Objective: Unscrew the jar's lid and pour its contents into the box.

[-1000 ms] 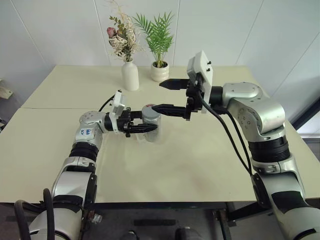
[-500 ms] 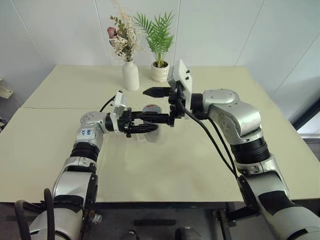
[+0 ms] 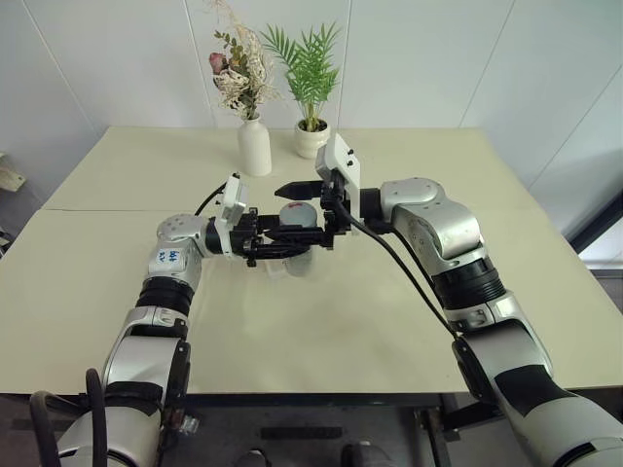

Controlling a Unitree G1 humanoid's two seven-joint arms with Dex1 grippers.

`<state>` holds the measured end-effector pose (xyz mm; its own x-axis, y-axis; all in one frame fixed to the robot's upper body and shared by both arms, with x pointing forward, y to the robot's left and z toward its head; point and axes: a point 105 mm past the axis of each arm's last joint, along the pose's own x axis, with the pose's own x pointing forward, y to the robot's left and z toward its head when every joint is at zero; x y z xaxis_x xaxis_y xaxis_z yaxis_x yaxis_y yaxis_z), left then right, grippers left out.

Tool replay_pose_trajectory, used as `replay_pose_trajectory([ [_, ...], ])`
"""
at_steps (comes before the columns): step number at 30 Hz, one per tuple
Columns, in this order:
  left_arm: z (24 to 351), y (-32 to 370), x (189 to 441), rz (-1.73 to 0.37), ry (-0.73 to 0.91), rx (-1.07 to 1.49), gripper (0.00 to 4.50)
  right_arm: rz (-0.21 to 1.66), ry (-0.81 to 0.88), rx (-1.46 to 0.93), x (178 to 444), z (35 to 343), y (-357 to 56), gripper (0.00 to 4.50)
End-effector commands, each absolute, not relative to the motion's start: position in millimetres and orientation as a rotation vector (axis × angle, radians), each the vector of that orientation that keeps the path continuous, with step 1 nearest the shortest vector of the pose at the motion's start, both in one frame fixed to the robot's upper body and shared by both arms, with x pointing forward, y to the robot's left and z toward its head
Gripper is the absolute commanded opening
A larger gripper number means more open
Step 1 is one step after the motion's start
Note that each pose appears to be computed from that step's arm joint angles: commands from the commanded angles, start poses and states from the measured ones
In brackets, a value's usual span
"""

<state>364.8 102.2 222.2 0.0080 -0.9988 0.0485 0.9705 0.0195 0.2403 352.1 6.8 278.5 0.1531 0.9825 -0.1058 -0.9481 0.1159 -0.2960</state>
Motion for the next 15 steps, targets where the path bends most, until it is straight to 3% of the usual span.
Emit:
replay_pose_trajectory([
  [1, 234, 103, 360, -1.565, -0.286, 0.171, 2.25, 1.437, -0.2, -0.36, 346, 296, 12, 4.5],
  [15, 235, 105, 361, -1.558, -0.286, 0.166, 2.25, 1.395, -0.183, -0.377, 352, 293, -2, 4.5],
])
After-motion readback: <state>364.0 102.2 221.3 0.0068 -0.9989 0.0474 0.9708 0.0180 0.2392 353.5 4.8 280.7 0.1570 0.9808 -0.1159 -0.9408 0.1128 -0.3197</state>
